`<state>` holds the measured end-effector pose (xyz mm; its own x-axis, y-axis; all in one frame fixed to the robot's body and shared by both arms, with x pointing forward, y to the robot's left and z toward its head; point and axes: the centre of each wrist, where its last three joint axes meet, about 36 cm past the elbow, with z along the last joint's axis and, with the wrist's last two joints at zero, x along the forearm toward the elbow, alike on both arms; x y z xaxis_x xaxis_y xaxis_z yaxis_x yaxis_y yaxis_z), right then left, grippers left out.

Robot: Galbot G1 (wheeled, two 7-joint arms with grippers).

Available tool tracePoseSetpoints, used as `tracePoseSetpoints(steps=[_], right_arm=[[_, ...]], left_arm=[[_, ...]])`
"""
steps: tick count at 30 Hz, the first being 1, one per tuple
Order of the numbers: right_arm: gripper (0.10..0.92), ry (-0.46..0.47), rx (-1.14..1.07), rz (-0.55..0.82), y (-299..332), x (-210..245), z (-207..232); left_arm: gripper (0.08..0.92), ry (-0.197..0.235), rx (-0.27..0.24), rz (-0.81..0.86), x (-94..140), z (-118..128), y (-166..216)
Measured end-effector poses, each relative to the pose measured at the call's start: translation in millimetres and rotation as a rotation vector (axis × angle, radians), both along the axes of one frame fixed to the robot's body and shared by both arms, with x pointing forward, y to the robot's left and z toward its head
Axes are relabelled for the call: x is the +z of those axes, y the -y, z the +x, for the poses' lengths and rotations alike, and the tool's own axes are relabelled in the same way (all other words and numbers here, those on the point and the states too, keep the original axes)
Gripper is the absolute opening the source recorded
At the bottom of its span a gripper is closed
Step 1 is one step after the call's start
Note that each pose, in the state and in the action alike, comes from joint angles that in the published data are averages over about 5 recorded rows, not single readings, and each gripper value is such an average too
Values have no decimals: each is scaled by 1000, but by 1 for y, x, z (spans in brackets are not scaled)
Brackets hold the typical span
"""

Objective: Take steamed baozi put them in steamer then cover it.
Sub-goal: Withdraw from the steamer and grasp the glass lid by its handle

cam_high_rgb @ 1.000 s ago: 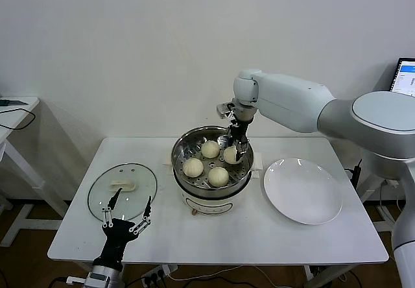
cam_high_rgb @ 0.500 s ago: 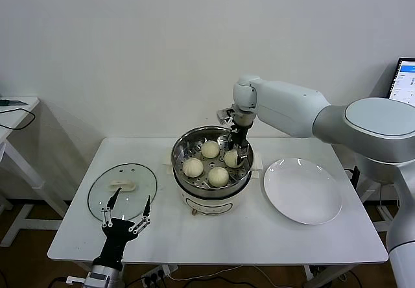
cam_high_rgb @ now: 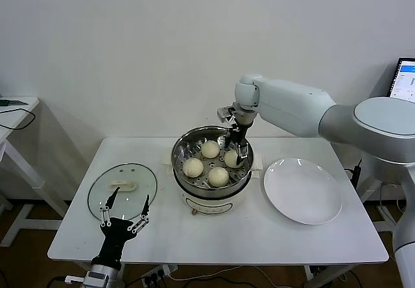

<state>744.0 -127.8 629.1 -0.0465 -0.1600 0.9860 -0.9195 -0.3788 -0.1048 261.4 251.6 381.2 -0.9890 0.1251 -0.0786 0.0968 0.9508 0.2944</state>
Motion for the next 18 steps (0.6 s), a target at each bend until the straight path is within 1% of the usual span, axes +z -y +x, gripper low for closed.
tracePoseSetpoints(steps=[5,8,12,18], right_arm=[[823,48,15,121,21,17,-11],[823,114,16,230,41,21,-21],[823,257,-13,418,72,12,-39],[823,532,-159,782,111,-27,-71]], left_arm=[[823,8,-4,15,1,3,0],[823,12,-3,32,1,6,-1],[823,21,1,68,0,10,-1],[823,43,20,143,1,20,1]])
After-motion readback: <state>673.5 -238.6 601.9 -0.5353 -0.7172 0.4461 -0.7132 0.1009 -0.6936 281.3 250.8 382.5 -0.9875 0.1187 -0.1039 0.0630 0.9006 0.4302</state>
